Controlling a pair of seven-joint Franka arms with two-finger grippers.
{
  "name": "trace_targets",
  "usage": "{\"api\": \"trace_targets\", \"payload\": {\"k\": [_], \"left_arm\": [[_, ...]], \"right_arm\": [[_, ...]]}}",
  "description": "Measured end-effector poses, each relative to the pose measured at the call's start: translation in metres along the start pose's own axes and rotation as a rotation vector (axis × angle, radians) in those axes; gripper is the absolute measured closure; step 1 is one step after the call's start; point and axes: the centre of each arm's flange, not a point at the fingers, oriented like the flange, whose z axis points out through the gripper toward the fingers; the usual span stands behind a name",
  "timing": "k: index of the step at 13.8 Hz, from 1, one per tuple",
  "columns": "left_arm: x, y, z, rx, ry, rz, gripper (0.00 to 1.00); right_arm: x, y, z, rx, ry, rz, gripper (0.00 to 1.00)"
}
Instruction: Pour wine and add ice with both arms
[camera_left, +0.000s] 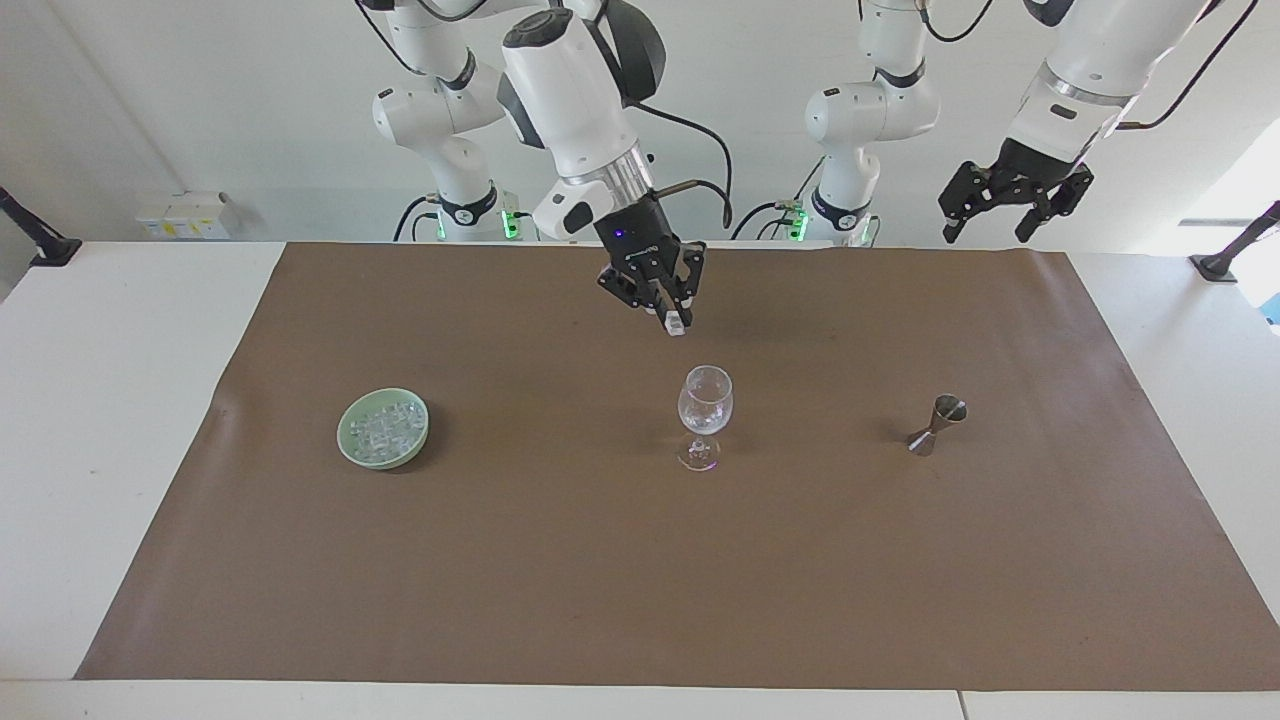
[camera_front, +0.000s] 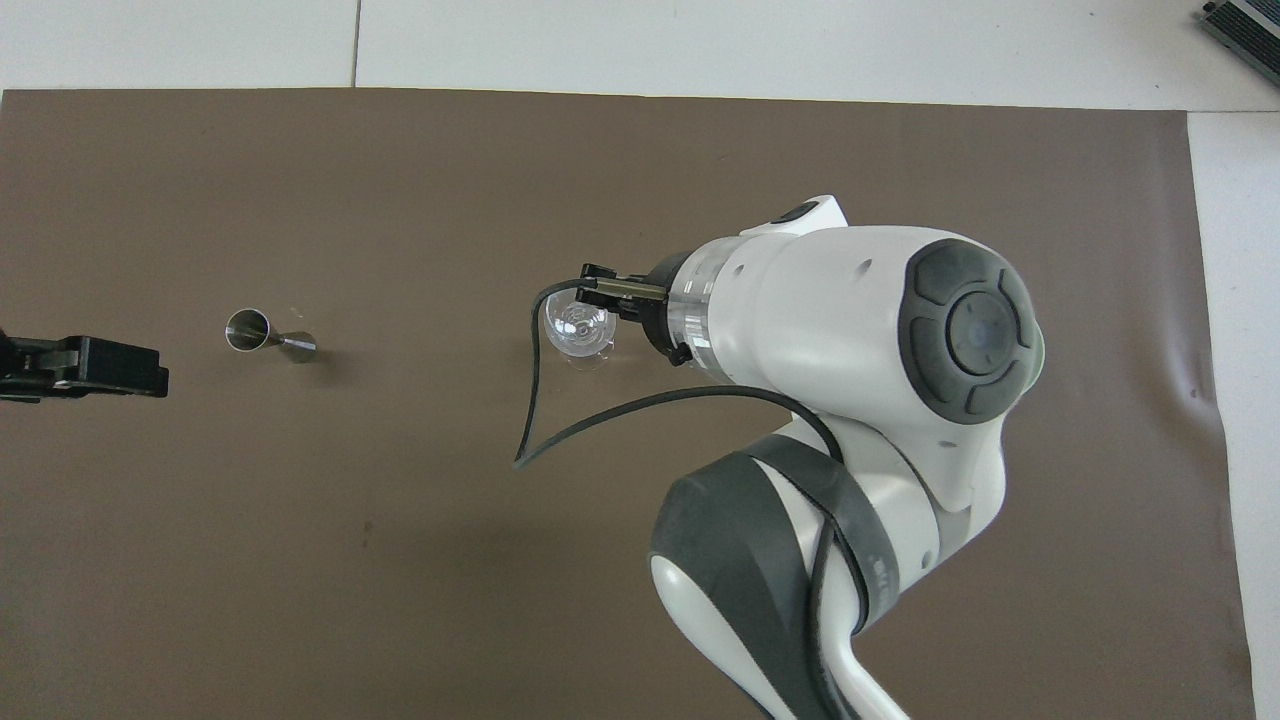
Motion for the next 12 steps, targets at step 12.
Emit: {"api": "trace_targets", "payload": {"k": [12], "left_arm": [[0.026,-0.005,0.020,0.016,-0.035,0.001,0.00]], "right_arm": [[-0.006,-0.002,0.066,-0.002,-0.011,0.022,0.78]]}}
